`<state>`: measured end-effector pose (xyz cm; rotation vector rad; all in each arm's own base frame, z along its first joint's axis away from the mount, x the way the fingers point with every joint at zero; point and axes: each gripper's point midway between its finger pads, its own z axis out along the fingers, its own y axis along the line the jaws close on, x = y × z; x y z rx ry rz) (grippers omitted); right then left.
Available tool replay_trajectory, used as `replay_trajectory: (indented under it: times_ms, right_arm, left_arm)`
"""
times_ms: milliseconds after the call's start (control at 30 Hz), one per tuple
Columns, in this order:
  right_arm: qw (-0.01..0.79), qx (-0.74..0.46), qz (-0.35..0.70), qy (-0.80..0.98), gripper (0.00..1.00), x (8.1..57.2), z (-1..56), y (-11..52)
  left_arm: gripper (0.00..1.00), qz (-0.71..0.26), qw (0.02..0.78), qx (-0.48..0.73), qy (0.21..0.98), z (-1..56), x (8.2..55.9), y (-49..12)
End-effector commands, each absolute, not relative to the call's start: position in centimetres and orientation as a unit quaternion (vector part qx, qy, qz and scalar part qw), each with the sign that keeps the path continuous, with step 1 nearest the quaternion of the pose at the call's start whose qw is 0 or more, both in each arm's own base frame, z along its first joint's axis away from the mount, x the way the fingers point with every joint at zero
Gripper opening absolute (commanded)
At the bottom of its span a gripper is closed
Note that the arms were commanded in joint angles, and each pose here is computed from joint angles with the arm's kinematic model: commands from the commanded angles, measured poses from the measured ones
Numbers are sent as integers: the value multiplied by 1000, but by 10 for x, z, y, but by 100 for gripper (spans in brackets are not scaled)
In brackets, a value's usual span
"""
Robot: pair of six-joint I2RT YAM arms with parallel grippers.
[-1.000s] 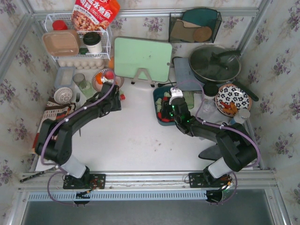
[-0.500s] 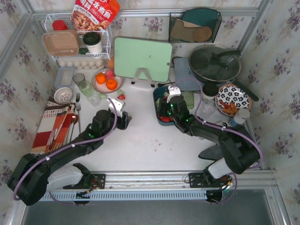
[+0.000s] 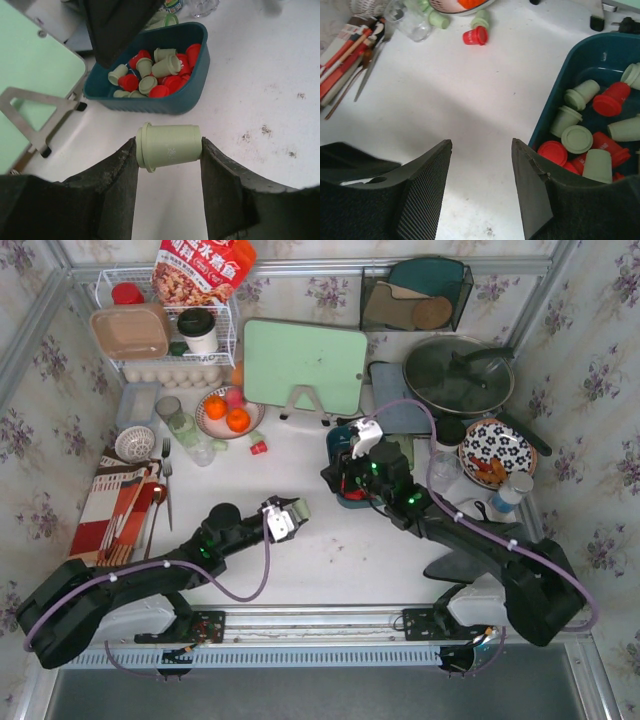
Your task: Mix the coffee capsules in the storage basket
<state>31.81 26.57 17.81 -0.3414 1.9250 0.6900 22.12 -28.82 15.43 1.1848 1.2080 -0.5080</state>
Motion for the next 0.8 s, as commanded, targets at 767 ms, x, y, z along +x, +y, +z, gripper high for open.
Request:
replay_trajectory:
  times_ms: [767]
  right_arm:
    - [416,-218,411,781,52,229,167,303]
  left_arm:
    - [16,-224,661,548,462,177,220,-324]
